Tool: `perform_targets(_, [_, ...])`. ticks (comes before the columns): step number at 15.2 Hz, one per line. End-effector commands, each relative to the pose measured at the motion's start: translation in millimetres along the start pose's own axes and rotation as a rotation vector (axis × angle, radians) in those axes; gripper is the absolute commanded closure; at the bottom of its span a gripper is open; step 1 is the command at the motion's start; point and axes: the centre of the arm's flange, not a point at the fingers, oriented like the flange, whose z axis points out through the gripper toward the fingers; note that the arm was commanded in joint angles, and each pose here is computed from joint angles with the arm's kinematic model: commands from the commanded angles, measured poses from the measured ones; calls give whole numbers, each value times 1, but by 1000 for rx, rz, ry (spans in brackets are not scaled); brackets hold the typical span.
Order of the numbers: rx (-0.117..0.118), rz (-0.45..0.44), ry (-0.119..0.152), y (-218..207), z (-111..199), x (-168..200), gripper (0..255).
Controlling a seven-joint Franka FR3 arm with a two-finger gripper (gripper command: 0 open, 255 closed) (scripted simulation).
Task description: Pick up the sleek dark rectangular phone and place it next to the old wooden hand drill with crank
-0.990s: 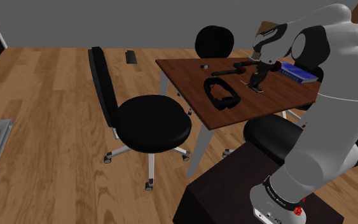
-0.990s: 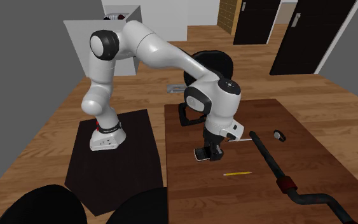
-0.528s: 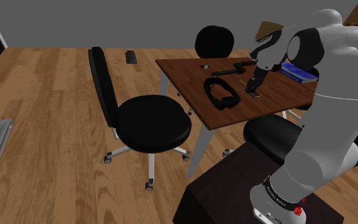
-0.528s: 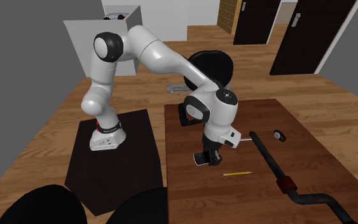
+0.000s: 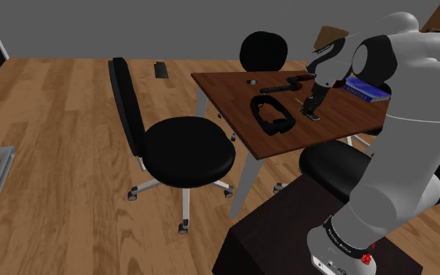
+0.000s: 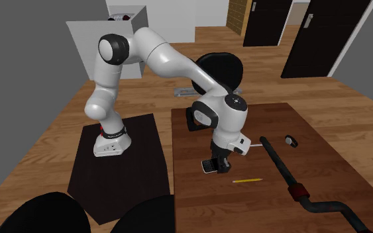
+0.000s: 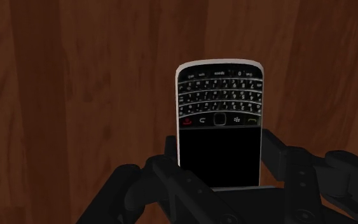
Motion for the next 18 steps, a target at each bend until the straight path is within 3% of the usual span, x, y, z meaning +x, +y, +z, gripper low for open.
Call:
perform_targets(1, [0,0,0,0,0,0,0])
perform_targets(6, [0,0,0,0,0,0,0])
perform_targets(10, [0,0,0,0,-50,0,0])
perform_targets(18, [0,0,0,0,-50,0,0])
